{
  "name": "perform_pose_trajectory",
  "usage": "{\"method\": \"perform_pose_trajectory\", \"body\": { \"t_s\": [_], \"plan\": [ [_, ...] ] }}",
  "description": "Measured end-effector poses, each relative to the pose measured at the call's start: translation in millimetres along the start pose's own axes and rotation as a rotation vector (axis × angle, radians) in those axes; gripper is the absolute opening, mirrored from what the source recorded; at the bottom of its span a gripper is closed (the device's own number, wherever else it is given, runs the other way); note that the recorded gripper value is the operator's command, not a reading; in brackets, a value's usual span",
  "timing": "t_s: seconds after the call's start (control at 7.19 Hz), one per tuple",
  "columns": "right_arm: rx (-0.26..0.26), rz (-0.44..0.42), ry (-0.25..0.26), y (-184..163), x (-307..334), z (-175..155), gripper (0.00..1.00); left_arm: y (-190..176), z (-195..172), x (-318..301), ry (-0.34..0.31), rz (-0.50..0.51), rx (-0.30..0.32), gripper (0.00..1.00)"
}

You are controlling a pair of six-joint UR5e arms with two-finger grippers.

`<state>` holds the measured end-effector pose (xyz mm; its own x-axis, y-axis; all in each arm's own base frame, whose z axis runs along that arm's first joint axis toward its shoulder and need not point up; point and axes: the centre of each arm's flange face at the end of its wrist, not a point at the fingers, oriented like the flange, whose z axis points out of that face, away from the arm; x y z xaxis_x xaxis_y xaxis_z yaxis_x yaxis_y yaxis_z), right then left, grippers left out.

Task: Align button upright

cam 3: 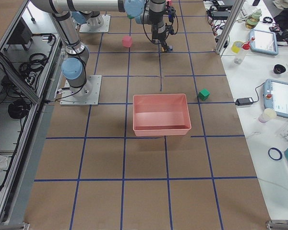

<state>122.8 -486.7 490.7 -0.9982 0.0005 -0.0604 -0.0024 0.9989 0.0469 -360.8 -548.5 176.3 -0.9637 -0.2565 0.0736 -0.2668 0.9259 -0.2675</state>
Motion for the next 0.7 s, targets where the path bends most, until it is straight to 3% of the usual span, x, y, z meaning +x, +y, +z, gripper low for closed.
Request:
{"method": "perform_pose_trajectory", "body": {
  "t_s": [0.42, 0.7],
  "plan": [
    [-0.014, -0.003, 0.059, 4.0, 4.6, -4.2, 1.0, -1.8, 2.1, -4.0, -0.041, 0.0, 0.026, 0.67],
    [-0.017, -0.004, 0.07, 6.5, 5.6, -5.8, 1.0, -2.9, 2.2, -5.6, -0.054, -0.002, 0.037, 0.66]
  ]
}}
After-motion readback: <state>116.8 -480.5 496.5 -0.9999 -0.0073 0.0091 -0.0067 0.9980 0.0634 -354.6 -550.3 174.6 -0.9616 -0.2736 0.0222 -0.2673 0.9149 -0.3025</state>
